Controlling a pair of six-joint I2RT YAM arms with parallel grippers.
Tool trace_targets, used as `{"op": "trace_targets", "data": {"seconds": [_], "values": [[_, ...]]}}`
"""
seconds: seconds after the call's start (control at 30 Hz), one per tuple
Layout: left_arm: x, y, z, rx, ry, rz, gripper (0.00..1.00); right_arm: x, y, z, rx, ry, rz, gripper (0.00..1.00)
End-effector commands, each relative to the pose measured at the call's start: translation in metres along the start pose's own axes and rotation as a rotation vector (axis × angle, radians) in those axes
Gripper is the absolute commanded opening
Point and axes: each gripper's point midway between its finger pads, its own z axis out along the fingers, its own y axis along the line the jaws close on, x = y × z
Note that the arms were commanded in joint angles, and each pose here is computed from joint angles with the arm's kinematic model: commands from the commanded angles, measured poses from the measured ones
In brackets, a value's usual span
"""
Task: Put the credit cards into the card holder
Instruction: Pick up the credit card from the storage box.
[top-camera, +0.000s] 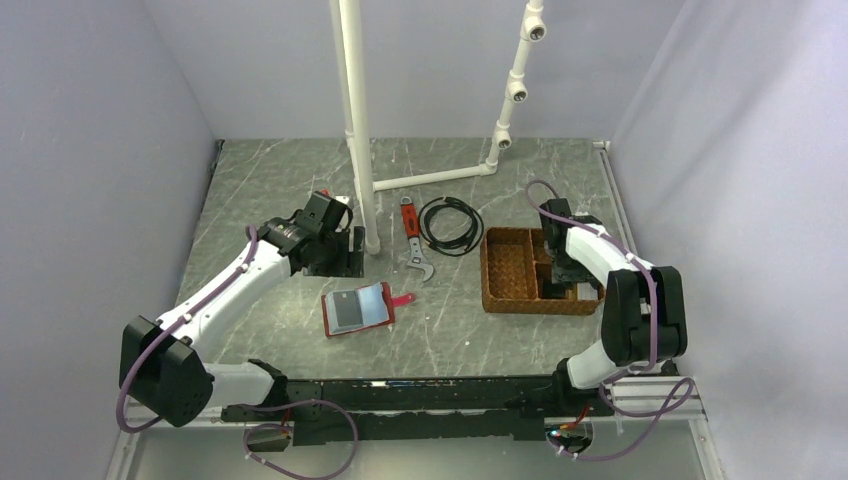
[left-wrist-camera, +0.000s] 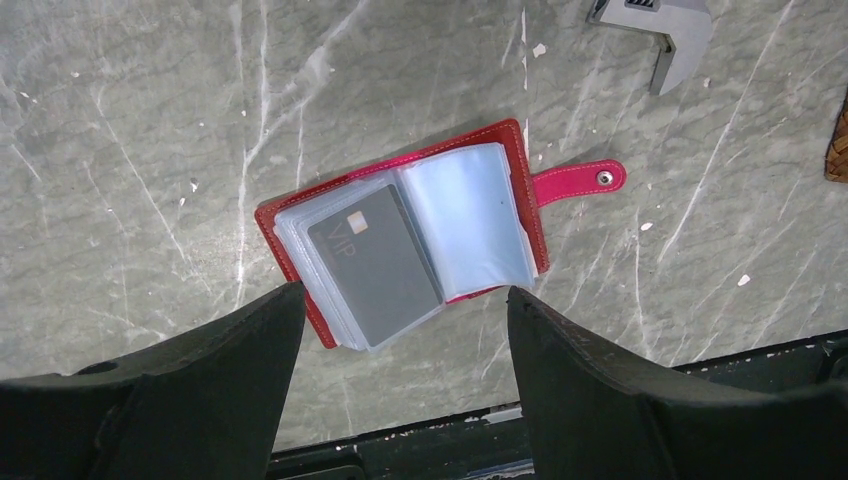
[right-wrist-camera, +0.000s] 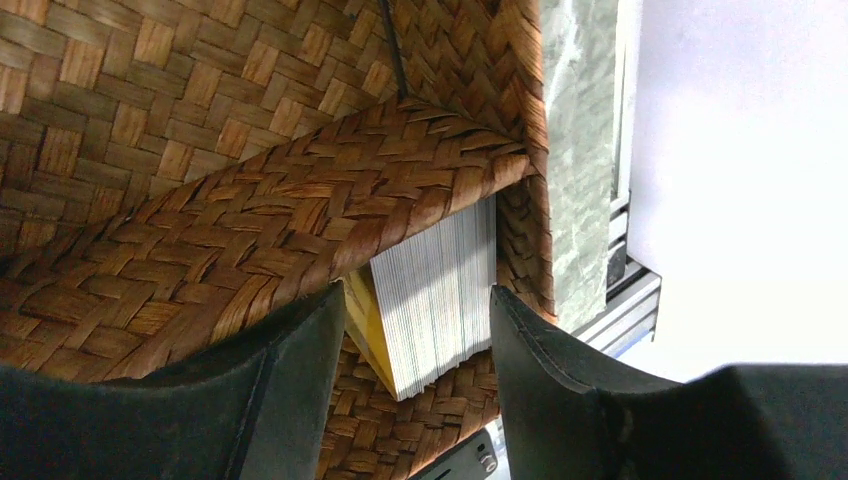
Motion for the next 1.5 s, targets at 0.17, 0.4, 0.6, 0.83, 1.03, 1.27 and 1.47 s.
{"op": "trace_targets", "data": {"seconds": [0.17, 0.4, 0.6, 0.83, 1.03, 1.27, 1.47], "values": [[-0.015, 0.001, -0.014, -0.012, -0.068, 0.010, 0.79, -0.014, -0.019, -0.010, 0.094, -0.052, 0.087, 0.43], [-0.015, 0.000, -0.013, -0.007, -0.066, 0.008, 0.79, -0.011, -0.019, -0.013, 0.074, -0.058, 0.096, 0.32], [-0.014, 0.000, -0.012, -0.008, -0.065, 0.004, 0.79, -0.012, -0.019, -0.014, 0.067, -0.063, 0.100, 0.23], [-0.013, 0.001, -0.013, -0.012, -0.065, 0.006, 0.79, -0.012, -0.019, -0.015, 0.063, -0.068, 0.101, 0.16], [-0.013, 0.001, -0.013, -0.013, -0.063, 0.006, 0.79, -0.014, -0.021, -0.019, 0.059, -0.085, 0.112, 0.12], [-0.013, 0.000, -0.012, -0.011, -0.058, 0.004, 0.79, -0.019, -0.023, -0.028, 0.029, -0.104, 0.120, 0.05], [-0.012, -0.002, -0.009, -0.002, -0.050, 0.003, 0.79, -0.023, -0.026, -0.046, 0.008, -0.068, 0.131, 0.00]]}}
